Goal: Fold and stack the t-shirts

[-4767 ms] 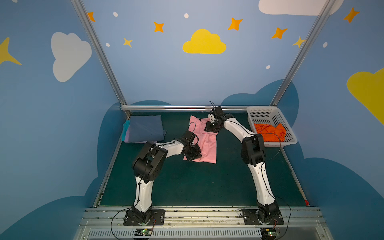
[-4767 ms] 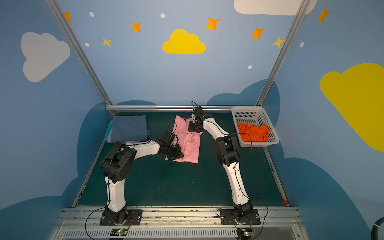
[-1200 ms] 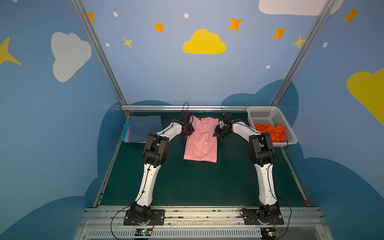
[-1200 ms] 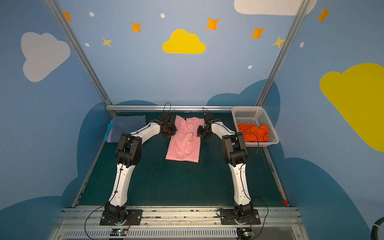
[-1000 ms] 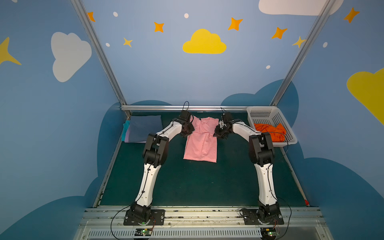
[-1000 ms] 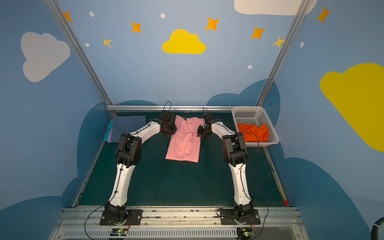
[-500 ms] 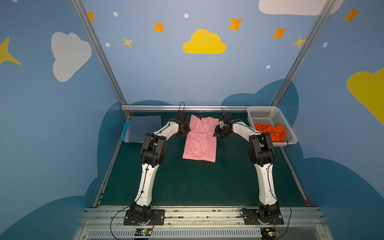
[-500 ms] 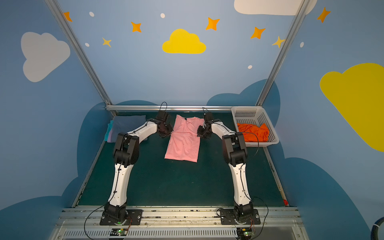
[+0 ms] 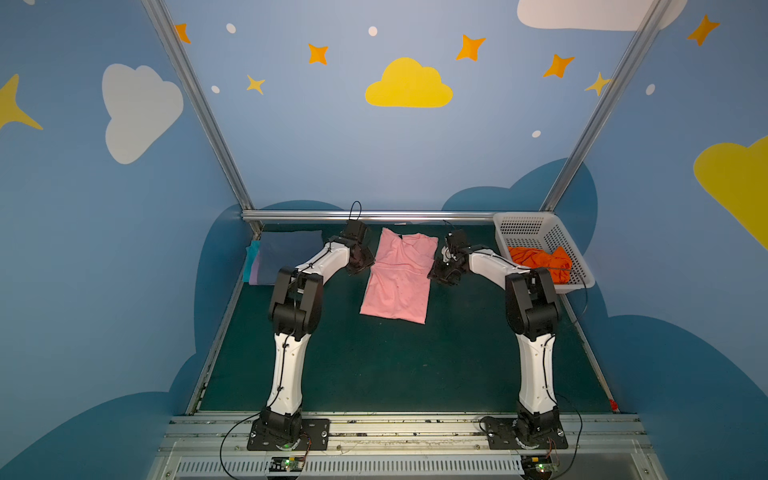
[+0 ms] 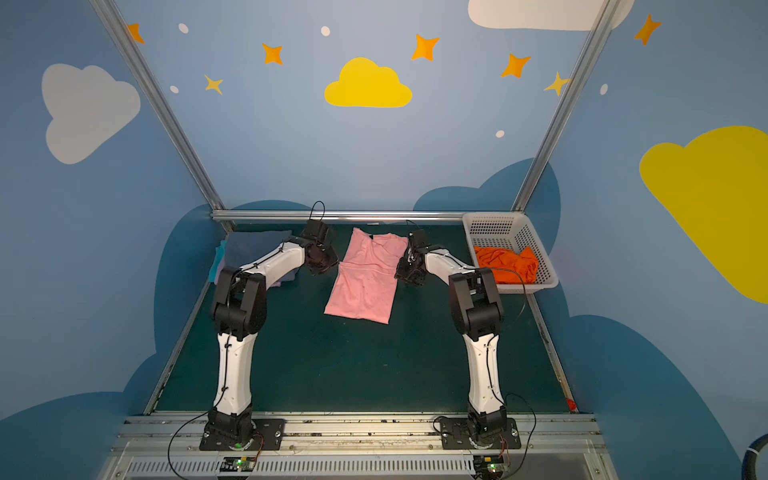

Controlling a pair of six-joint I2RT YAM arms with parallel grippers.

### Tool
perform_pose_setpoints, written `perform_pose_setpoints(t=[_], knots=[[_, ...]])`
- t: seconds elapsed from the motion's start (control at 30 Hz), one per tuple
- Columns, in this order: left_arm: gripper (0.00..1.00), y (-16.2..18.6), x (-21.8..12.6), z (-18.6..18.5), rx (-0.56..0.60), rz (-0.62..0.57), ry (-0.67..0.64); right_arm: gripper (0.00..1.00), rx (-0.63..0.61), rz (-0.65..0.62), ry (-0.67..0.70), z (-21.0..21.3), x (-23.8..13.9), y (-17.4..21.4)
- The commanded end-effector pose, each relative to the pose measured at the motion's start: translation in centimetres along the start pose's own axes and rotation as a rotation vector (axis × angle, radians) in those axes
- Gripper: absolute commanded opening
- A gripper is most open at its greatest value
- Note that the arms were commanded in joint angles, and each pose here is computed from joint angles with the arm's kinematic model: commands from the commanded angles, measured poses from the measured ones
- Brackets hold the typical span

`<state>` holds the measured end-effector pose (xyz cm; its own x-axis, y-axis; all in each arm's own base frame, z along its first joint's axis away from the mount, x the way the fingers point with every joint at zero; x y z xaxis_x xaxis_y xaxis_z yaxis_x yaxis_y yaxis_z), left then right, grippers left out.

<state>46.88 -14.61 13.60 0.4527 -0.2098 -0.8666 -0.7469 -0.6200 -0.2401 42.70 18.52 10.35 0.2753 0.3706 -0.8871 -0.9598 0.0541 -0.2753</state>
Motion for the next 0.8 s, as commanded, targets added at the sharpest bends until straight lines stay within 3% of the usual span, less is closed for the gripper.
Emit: perform_pose_setpoints(t=[0.0, 0.13, 0.2, 0.33, 0.43, 0.6, 0.77], knots=[[0.41, 1.5, -3.8, 1.6, -0.002, -0.043, 0.011, 0.5, 0.009, -0.018, 0.052, 0.1, -2.8, 2.9], [0.43, 6.0, -4.7, 6.1, -0.036, -0.002, -0.008, 0.55, 0.004, 0.038, 0.07, 0.9, -3.2, 7.9], [0.48, 7.8, -4.7, 7.6, -0.038, 0.03, -0.003, 0.57, -0.006, 0.074, 0.059, 1.7, -2.8, 10.1], [0.62, 10.5, -4.1, 8.9, -0.017, 0.085, 0.004, 0.59, 0.003, 0.123, -0.006, 3.2, -1.1, 12.8], [0.65, 11.2, -3.4, 9.1, -0.019, 0.12, 0.017, 0.6, 0.031, 0.152, -0.04, 3.5, 0.1, 13.4], [0.64, 12.2, -2.2, 9.7, -0.028, 0.172, 0.017, 0.57, 0.056, 0.179, -0.062, 3.8, 1.3, 13.8], [0.57, 13.5, -1.3, 10.7, -0.03, 0.216, 0.002, 0.52, 0.062, 0.196, -0.066, 4.0, 1.1, 14.7]])
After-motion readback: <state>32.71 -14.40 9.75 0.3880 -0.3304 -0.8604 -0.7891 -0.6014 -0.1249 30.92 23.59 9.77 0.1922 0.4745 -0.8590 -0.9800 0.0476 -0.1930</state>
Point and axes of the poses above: each gripper's point midway between its finger pads, its own x axis out along the fingers, its own z axis along the line the jaws close on, y = z × x, the point moved 8 cm from there along -x, back along the fingers, and after that the axes turned 9 degrees about -x, right-handed, at the moved point
